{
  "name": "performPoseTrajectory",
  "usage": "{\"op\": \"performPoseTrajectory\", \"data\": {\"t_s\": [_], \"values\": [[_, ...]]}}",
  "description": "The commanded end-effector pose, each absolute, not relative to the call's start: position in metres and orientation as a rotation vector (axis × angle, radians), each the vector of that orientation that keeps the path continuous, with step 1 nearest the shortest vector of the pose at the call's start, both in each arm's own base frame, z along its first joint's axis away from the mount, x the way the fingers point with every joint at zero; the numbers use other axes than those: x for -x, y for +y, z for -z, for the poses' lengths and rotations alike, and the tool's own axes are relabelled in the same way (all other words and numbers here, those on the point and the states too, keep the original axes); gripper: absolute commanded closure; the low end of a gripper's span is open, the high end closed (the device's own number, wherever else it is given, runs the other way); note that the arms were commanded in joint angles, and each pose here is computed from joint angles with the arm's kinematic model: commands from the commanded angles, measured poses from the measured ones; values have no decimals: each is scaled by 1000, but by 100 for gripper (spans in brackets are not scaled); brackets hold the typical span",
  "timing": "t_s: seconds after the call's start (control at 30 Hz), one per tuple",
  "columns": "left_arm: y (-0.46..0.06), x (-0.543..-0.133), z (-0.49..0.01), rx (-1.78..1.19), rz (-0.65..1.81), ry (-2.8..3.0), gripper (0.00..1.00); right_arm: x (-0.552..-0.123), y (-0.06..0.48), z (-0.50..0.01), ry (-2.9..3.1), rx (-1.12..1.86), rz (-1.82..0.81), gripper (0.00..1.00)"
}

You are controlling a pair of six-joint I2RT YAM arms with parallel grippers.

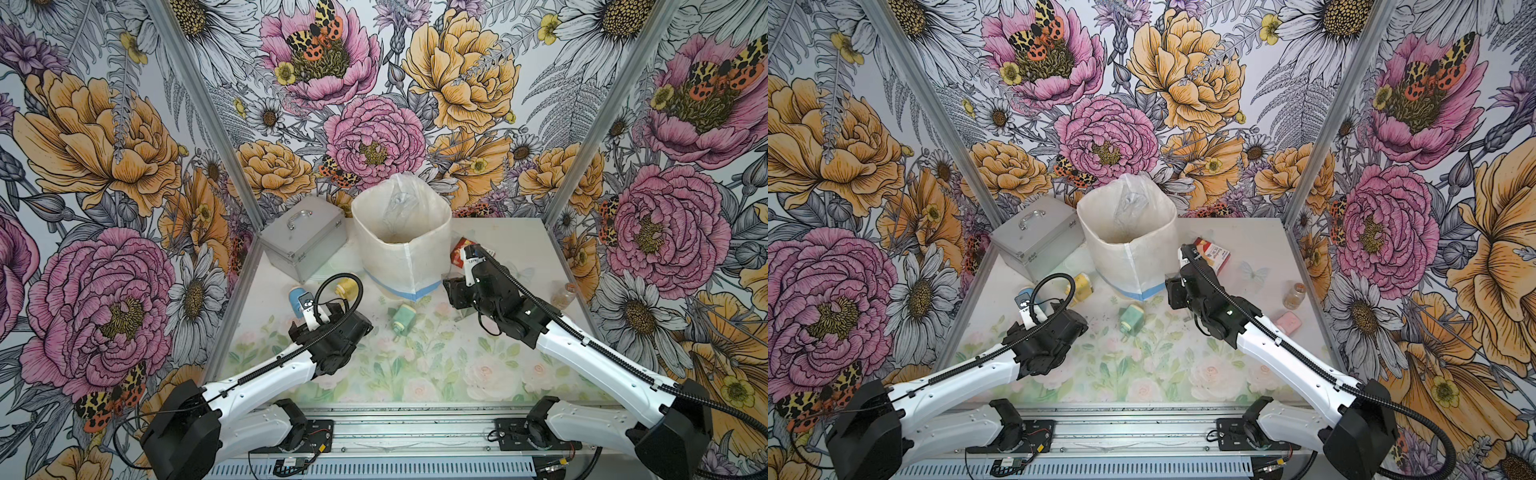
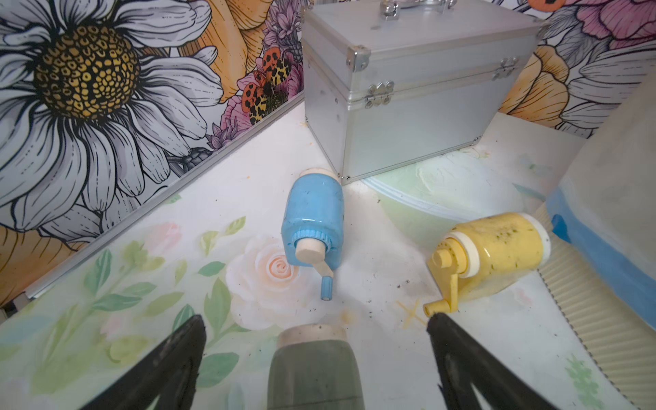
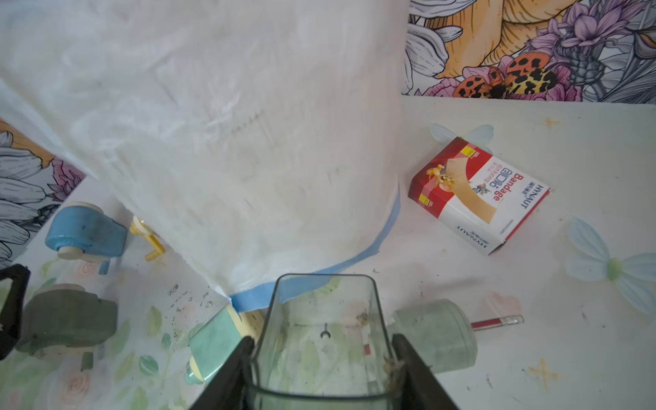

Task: Take out the pencil sharpener tray and clean the shavings
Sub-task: Place the pencil sharpener at the center of the board.

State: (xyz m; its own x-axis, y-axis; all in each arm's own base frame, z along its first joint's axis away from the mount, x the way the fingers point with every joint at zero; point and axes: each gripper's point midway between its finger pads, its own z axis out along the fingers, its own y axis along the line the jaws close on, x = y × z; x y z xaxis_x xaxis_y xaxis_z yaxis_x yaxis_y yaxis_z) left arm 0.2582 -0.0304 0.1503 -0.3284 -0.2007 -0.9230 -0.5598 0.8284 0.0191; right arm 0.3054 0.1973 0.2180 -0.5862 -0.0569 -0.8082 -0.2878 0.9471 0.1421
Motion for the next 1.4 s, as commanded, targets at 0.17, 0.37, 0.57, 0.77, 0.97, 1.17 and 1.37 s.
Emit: {"op": "performPoseTrajectory", "data": {"t_s": [0.17, 0.37, 0.57, 0.77, 0.97, 1.17, 1.37], "values": [[-14, -255, -166, 614, -358, 1882, 1, -289, 199, -194, 2123, 203, -301, 71], [-5, -252, -158, 627, -316, 1888, 1, -264, 207, -159, 2113, 237, -257, 71], [8, -250, -152, 682, -304, 1896, 1, -244, 216, -130, 2107, 232, -275, 71], [11, -256, -150, 706, -260, 1891, 1, -236, 234, -118, 2063, 192, -297, 71], [10, -264, -148, 689, -250, 1912, 1, -235, 244, -104, 2061, 107, -307, 71], [13, -269, -145, 702, -241, 1950, 1, -232, 240, -88, 2095, -43, -363, 71], [24, -270, -135, 739, -250, 1971, 1, -222, 246, -69, 2156, -103, -359, 70]]}}
